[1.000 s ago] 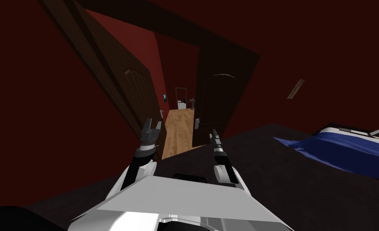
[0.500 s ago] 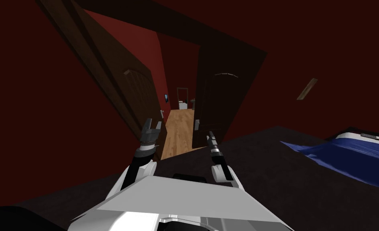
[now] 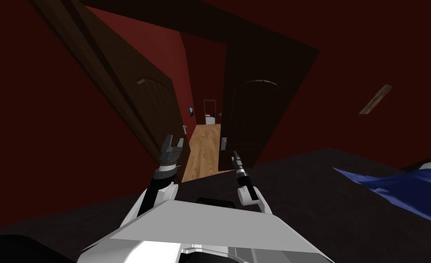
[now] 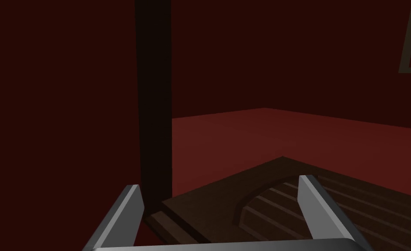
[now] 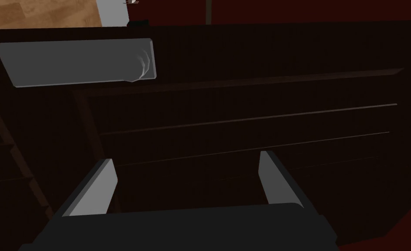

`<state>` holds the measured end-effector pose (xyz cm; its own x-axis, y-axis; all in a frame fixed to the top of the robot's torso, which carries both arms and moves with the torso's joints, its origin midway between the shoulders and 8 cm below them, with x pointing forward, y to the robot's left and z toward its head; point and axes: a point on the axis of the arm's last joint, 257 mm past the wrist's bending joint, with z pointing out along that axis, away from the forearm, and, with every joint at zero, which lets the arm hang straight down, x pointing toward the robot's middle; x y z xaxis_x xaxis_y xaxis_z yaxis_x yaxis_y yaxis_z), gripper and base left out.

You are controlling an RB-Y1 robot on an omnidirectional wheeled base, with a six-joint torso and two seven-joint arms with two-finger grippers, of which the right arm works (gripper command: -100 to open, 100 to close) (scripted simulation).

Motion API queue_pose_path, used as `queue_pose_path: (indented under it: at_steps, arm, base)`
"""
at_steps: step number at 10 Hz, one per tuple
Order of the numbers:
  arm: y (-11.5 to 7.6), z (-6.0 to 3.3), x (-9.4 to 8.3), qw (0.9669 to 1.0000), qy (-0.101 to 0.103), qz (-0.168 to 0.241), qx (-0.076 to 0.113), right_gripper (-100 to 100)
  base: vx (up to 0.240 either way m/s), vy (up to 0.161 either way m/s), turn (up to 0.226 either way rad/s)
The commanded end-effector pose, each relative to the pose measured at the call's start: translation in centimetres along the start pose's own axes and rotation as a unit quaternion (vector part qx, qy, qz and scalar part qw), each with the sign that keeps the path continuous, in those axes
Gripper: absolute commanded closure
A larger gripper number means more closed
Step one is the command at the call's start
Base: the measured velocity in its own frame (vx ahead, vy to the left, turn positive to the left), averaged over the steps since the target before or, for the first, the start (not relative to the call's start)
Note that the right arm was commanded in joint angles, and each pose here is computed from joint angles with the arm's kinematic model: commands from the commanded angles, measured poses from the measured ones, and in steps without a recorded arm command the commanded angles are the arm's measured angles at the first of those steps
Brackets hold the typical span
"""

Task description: Push the door open

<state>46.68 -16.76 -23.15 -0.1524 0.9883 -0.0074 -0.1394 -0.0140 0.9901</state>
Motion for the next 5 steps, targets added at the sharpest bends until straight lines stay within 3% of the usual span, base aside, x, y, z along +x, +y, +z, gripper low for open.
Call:
queue_pose_path:
  at_steps: [1, 5]
  arm:
    - [-1.3, 0.06, 0.5, 0.9999, 0.007, 0.002, 0.014, -100]
    - [-4.4, 0.20, 1.9, 0.9987, 0.022, 0.005, 0.047, -100]
  base:
    - [0.079, -0.101, 0.061]
    - [0.073, -0.084, 0.079]
